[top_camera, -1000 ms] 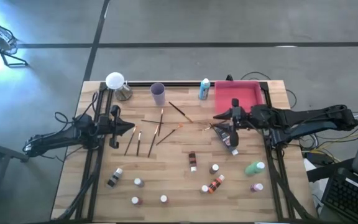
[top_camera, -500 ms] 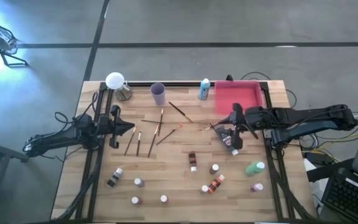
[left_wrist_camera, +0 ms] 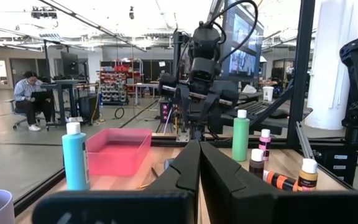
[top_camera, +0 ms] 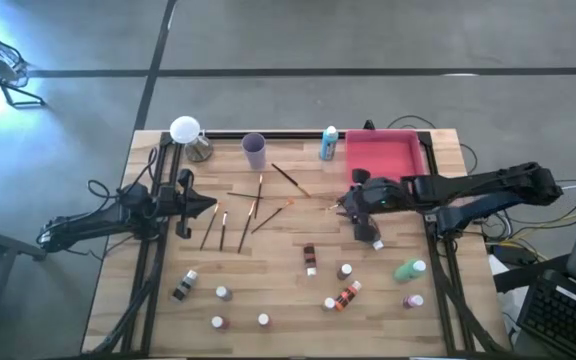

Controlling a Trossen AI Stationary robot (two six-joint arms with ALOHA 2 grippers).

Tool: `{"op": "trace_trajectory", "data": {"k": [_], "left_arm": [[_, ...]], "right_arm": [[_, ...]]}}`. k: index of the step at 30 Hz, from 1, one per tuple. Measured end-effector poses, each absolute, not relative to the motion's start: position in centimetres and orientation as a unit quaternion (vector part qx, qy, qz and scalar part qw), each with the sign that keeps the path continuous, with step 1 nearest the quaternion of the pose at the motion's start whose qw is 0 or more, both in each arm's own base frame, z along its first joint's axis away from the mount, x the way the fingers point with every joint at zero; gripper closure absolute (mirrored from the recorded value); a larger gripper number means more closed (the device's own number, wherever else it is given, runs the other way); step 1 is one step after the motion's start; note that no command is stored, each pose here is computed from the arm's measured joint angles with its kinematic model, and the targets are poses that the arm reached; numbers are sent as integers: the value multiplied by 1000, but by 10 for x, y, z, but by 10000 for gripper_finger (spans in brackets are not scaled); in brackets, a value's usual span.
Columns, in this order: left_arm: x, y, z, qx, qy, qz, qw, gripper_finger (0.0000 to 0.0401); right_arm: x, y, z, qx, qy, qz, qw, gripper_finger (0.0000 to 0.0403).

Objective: Pick & Place Paint Supplies
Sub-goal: Put the silver black paint brush into the purple cup

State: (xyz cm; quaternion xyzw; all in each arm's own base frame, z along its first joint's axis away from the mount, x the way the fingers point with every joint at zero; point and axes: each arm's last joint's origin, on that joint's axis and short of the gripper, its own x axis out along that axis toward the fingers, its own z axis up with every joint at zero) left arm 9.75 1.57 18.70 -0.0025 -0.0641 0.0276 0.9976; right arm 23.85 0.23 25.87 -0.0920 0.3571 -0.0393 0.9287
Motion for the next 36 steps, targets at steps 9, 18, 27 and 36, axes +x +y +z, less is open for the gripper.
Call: {"op": "trace_trajectory", "data": {"k": [9, 18, 27, 36], "left_arm": [[97, 16, 187, -2, -64, 27, 998, 387], [97, 16, 187, -2, -64, 27, 998, 387], [97, 16, 187, -2, -64, 27, 998, 387], [97, 16, 187, -2, -64, 27, 998, 387]], "right_arm": [[268, -10, 248, -144, 416, -50, 896, 271], [282, -31, 215, -116, 512, -19, 851, 251], [292, -40, 184, -117, 559, -13, 821, 223], [300, -54, 164, -104, 578, -26, 809, 218]]}}
